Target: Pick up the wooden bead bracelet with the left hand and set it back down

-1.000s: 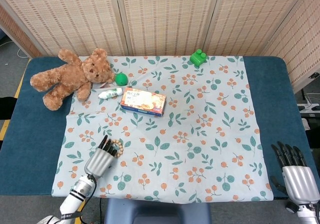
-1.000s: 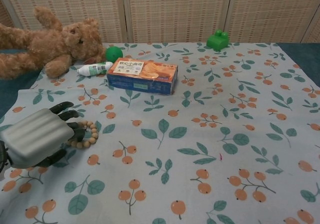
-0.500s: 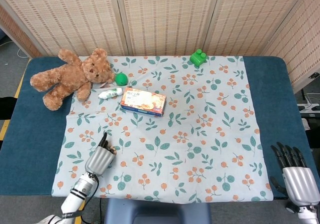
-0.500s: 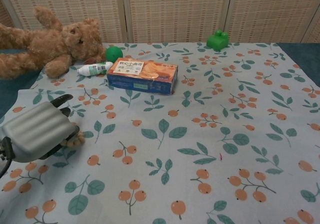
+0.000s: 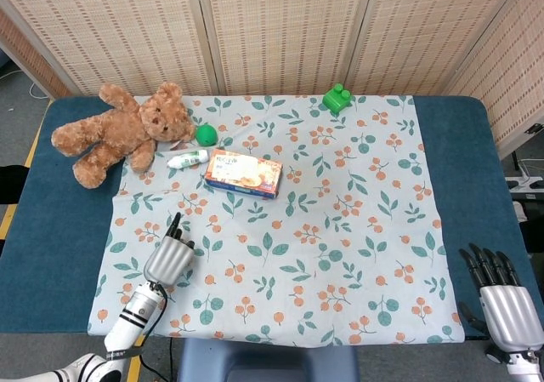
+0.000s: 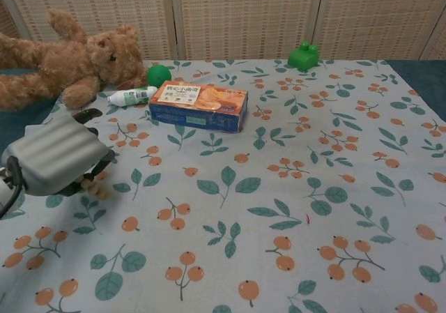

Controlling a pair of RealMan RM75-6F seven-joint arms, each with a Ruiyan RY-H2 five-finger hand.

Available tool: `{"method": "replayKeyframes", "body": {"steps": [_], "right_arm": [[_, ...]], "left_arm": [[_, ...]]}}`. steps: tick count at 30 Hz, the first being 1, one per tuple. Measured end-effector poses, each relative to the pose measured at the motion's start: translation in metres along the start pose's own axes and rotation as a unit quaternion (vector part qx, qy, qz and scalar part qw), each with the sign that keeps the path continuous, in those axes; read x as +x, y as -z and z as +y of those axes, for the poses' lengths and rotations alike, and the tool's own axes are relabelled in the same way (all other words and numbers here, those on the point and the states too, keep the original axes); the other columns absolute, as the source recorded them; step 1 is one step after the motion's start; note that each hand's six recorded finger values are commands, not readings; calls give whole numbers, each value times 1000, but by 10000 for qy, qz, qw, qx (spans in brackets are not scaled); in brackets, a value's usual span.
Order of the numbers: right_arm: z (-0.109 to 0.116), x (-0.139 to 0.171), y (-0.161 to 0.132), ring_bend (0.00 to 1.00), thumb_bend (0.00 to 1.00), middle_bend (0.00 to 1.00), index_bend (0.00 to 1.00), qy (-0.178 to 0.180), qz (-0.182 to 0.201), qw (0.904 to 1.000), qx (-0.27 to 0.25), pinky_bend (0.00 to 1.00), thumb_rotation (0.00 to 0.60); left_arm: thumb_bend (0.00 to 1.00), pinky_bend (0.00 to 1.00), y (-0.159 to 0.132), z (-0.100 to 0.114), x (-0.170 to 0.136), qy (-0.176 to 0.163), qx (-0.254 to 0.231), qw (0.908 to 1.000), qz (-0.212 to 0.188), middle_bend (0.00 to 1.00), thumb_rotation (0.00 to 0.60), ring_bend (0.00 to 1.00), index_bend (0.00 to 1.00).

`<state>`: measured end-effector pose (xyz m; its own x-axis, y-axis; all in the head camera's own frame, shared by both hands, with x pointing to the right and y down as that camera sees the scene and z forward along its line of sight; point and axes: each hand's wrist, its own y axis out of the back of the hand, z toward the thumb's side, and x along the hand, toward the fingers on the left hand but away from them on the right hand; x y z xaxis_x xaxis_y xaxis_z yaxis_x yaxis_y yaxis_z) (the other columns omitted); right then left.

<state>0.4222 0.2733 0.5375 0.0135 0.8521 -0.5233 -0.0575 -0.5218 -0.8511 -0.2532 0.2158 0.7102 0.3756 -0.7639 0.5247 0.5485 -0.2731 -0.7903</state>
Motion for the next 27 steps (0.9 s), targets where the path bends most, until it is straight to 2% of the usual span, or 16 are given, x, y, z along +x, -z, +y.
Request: {"method": "replayKeyframes", "body": {"steps": [4,7,11,13,16,17,18,19,22,23,25,26,27], "right_arm": [[0,1,-1,0,217,0,0,-36,41,10000,-20,0,600],[0,3,-2,0,217,0,0,-69,90,9999,-39,0,600],[0,3,-2,0,217,0,0,-62,99,9999,-50,0,600],[1,3,-2,0,217,0,0,-56,96,9999,-50,0,600],[0,3,-2,0,217,0,0,-64,95,9999,-34,0,600],[-1,3,-3,0,217,0,0,-75,100,9999,-31,0,600],[-1,2,-3,0,217,0,0,-78,102,9999,-27,0,600],[-1,2,-3,0,217,0,0,-79,101,9999,-24,0,600],[-1,2,-3,0,217,0,0,-85,101,9999,-24,0,600],[-1,1,-3,0,217,0,0,-86,98,9999,-21,0,600],[-1,1,-3,0,217,0,0,-89,95,9999,-14,0,600],[-2,1,-3,0,217,0,0,-97,95,9999,-16,0,600],[-2,1,-3,0,217,0,0,-102,94,9999,-17,0,600]], "left_arm": [[750,114,18,12,13,12,-847,9961,245,736,600,412,796],[759,114,38,23,23,-48,-1664,9846,530,748,600,412,798],[777,113,69,34,32,-45,-2706,9578,971,763,600,412,800],[795,114,79,34,33,61,-2946,9491,1114,776,600,412,800],[846,115,93,31,32,381,-3281,9341,1354,787,600,420,798],[861,116,99,27,31,600,-3507,9226,1493,790,600,423,798],[879,117,101,26,31,699,-3612,9168,1553,795,600,428,798],[892,118,105,23,30,859,-3779,9071,1646,799,600,432,798],[900,116,116,12,25,1457,-4440,8616,1982,805,600,437,798],[904,113,120,8,22,1712,-4734,8378,2113,806,600,436,798],[921,109,124,2,17,2077,-5203,7961,2290,805,600,436,795],[945,105,126,0,14,2292,-5528,7648,2387,803,600,436,785],[968,97,127,0,12,2428,-5777,7399,2445,802,600,436,773]]}}
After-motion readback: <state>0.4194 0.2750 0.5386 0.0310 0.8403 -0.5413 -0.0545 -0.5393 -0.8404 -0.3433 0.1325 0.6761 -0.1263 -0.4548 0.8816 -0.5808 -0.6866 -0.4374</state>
